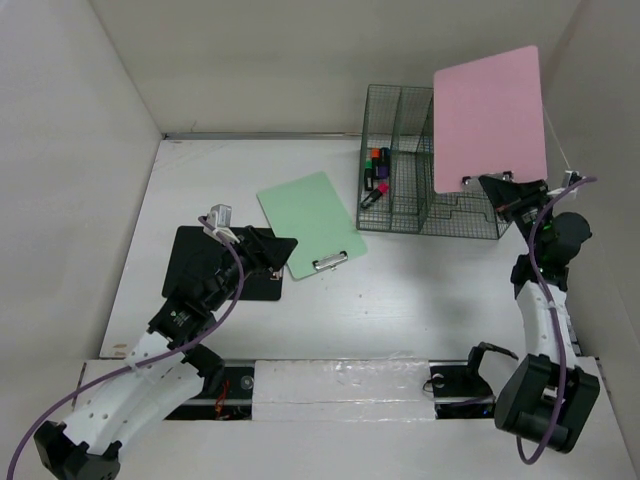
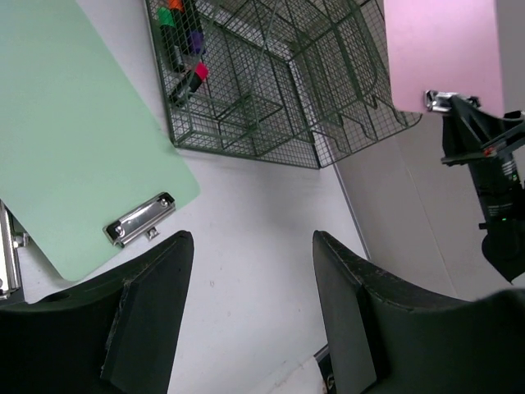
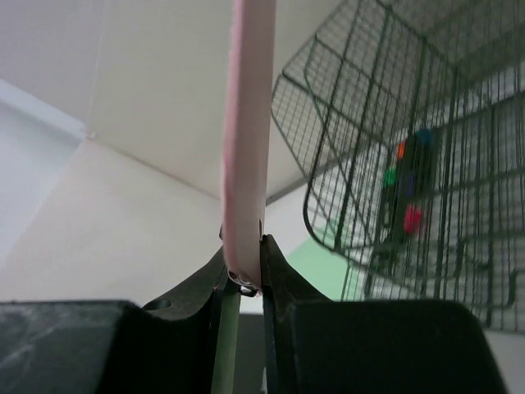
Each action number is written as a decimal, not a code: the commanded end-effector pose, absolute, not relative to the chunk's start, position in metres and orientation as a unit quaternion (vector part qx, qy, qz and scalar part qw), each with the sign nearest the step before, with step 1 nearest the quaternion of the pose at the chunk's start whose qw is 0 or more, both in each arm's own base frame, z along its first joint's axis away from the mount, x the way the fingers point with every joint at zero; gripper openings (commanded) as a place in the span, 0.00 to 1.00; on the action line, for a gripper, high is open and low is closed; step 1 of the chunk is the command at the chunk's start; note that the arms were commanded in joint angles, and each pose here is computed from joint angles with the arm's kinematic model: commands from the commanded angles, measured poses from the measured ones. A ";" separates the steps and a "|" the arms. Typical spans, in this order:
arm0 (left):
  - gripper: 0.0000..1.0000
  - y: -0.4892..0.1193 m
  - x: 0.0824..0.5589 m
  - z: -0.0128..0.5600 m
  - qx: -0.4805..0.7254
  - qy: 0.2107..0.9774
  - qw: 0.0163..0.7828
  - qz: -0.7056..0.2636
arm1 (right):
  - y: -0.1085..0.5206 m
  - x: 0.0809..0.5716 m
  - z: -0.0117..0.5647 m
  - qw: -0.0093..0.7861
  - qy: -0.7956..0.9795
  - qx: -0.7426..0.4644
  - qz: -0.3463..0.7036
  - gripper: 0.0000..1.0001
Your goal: Organize the desk
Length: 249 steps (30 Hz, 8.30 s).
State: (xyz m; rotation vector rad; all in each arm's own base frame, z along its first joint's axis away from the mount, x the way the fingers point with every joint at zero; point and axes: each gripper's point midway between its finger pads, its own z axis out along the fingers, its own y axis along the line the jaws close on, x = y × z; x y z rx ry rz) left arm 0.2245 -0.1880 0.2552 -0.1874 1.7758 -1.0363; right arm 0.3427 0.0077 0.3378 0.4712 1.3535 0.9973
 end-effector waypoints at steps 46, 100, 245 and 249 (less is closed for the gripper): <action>0.56 -0.197 0.228 0.256 -0.070 0.730 0.511 -0.449 | -0.041 0.347 0.295 0.579 0.575 0.244 0.524 0.00; 0.56 -0.193 0.228 0.263 -0.078 0.722 0.522 -0.448 | -0.047 0.369 0.267 0.569 0.657 0.274 0.411 0.79; 0.00 -0.337 0.224 0.135 0.257 0.822 0.423 -0.281 | 0.254 0.265 0.141 0.446 0.750 0.059 0.485 0.76; 0.00 -0.336 0.222 0.139 0.255 0.819 0.425 -0.287 | 0.255 0.267 0.139 0.444 0.749 0.074 0.486 0.71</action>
